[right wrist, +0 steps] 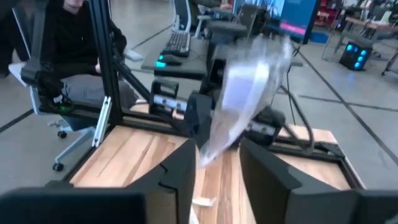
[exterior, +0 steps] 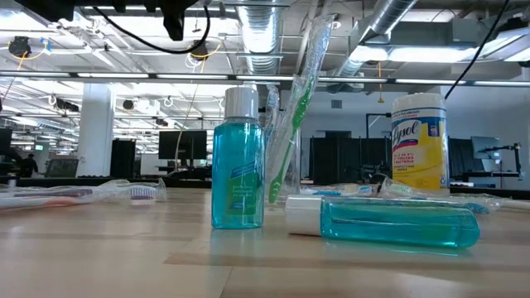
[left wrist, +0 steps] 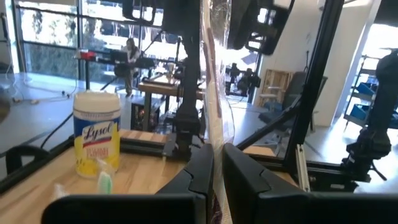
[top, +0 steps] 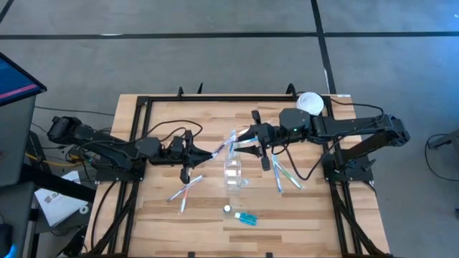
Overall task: Pick & Place toothbrushing station
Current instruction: Put the top violet toothbrush into the transparent organizer
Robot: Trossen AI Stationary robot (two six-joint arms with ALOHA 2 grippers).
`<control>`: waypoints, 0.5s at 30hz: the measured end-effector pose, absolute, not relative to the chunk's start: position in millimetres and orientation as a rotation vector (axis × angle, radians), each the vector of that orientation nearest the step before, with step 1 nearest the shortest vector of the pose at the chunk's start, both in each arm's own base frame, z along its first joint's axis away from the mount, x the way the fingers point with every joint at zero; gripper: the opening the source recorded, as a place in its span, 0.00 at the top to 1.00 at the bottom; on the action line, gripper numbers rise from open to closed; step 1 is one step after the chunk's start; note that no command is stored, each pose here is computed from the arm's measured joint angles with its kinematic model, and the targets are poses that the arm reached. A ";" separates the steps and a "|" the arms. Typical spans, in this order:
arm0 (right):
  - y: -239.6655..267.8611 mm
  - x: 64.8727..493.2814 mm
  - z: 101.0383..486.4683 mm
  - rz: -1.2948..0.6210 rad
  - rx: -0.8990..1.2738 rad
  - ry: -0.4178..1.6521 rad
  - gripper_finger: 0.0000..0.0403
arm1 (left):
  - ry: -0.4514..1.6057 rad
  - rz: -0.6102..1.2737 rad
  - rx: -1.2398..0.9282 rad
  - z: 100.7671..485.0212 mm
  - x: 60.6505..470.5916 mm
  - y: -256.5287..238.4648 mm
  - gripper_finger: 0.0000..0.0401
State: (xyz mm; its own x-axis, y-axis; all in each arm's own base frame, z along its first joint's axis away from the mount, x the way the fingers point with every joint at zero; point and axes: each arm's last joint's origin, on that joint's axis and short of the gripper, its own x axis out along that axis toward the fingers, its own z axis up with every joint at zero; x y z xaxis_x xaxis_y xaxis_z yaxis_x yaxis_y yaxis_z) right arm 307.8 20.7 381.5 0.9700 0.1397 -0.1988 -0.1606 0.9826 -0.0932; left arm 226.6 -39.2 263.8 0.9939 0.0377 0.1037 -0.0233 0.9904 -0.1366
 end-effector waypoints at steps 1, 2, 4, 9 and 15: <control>20.7 308.9 379.7 0.152 -0.109 0.201 0.69 | -0.113 0.030 -0.132 264.4 226.6 -39.2 0.95; 20.6 309.2 379.3 0.152 -0.109 0.203 0.67 | -0.121 0.030 -0.132 265.2 226.5 -39.2 0.95; 20.5 309.1 380.1 0.151 -0.109 0.197 0.63 | -0.123 0.030 -0.132 265.5 226.4 -39.2 0.95; 17.8 309.5 381.5 0.142 -0.109 0.182 0.58 | -0.120 0.030 -0.130 263.4 228.8 -39.6 0.95; 19.1 310.3 386.7 0.143 -0.110 0.128 0.55 | -0.152 0.030 -0.115 261.2 234.6 -40.8 0.95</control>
